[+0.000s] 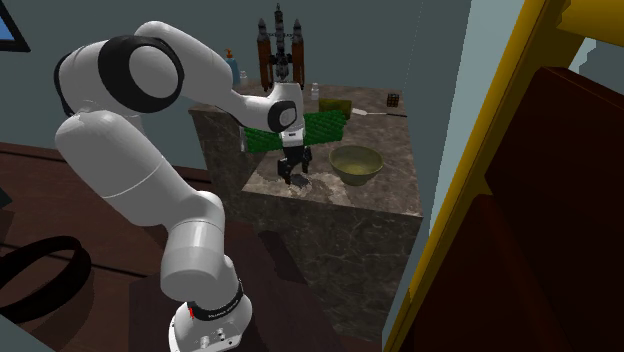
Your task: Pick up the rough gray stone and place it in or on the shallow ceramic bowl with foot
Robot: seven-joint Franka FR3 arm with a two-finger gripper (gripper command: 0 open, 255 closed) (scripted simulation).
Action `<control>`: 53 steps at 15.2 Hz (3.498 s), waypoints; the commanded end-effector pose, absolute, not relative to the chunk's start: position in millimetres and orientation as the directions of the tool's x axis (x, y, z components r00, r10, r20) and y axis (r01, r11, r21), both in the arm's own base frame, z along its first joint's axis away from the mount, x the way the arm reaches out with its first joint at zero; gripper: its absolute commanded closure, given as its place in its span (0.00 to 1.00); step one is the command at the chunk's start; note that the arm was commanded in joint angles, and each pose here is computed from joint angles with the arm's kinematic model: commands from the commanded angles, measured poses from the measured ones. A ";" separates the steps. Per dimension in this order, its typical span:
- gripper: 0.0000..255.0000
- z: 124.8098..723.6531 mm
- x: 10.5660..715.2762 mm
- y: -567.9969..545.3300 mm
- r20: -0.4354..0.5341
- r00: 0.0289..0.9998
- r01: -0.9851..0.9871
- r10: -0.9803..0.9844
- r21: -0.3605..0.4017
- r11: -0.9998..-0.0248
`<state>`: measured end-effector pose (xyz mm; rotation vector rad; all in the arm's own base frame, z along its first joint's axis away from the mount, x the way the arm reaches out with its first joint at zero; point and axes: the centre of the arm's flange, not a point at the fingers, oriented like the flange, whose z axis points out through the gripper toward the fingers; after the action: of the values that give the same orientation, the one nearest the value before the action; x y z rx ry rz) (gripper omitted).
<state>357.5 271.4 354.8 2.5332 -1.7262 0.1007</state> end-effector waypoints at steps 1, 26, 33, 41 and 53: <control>0.00 354.8 357.5 271.4 0.096 0.365 -0.931 -0.926 0.025 -0.365; 1.00 433.9 357.6 271.4 0.096 0.365 -0.931 -0.926 0.025 -0.365; 1.00 470.9 357.6 271.4 0.096 0.365 -0.931 -0.926 0.025 -0.365; 1.00 513.1 357.6 271.4 0.096 0.365 -0.931 -0.926 0.025 -0.365; 1.00 524.4 491.1 215.0 0.096 0.365 -0.931 -0.926 0.025 -0.365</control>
<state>479.6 220.0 523.0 2.5329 -1.7265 0.0995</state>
